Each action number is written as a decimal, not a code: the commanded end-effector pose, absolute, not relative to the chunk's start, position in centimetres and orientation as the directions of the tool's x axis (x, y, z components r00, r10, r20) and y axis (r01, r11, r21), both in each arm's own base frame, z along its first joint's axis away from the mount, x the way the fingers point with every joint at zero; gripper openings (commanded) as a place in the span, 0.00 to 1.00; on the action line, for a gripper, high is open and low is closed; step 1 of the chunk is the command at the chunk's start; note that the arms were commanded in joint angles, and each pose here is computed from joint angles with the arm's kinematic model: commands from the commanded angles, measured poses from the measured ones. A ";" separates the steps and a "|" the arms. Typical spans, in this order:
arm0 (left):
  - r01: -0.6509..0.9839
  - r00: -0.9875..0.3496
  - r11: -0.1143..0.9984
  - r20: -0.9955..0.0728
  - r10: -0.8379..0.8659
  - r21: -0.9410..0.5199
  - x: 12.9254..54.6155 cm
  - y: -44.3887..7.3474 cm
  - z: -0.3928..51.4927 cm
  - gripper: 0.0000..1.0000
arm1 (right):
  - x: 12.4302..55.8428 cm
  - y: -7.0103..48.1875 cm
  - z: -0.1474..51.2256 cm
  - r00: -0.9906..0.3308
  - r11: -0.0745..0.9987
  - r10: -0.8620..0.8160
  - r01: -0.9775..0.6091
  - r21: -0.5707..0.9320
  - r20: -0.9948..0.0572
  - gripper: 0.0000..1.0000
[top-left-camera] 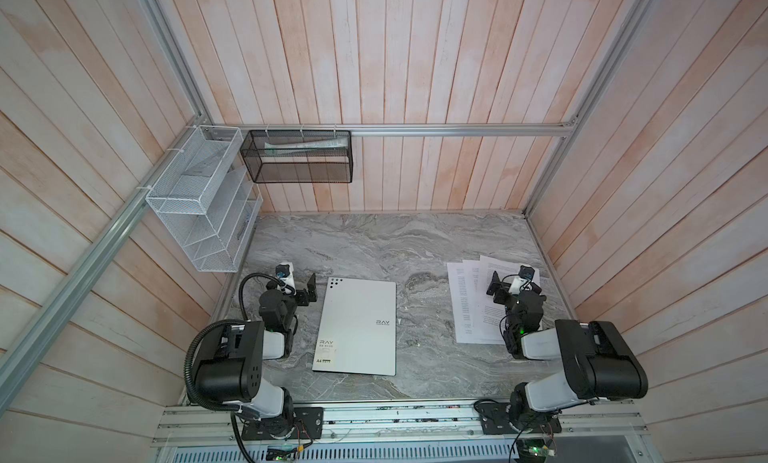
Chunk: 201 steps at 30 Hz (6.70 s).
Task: Put the files into the folder
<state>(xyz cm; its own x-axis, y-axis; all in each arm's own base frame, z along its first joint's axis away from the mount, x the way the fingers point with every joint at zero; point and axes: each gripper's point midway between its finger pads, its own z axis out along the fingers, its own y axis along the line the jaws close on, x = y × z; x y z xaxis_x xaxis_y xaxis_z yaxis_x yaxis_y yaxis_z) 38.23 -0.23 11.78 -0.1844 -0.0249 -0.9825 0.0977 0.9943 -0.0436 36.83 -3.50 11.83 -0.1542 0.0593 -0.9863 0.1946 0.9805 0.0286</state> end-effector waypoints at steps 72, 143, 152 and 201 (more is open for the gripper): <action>0.733 -0.363 0.611 -0.588 0.723 0.299 31.1 -7.7 16.1 1.00 | 36.7 0.2 22.2 -0.314 0.919 0.384 0.216 0.329 -0.868 0.98; 0.617 -0.206 0.354 -0.289 0.935 0.703 25.6 -14.2 6.9 0.37 | 25.9 18.4 17.3 -0.773 0.762 0.357 -0.083 0.642 -0.525 0.98; 0.689 -0.145 0.241 -0.196 0.970 0.683 23.1 -12.4 6.1 0.86 | 24.9 21.4 16.5 -0.849 0.706 0.292 -0.120 0.698 -0.441 0.98; 0.413 0.245 -0.088 -0.018 0.969 0.907 24.6 -14.2 6.1 0.78 | 24.2 22.3 14.7 -0.847 0.702 0.311 -0.101 0.705 -0.431 0.98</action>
<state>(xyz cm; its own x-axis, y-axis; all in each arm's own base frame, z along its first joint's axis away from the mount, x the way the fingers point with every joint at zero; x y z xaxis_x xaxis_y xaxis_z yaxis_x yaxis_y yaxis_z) 24.59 -13.60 6.02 0.2114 0.9771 -0.0234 0.4195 -0.0691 0.9051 23.84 22.13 13.85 -0.8594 0.3098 -0.4069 -0.0807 0.7036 0.7061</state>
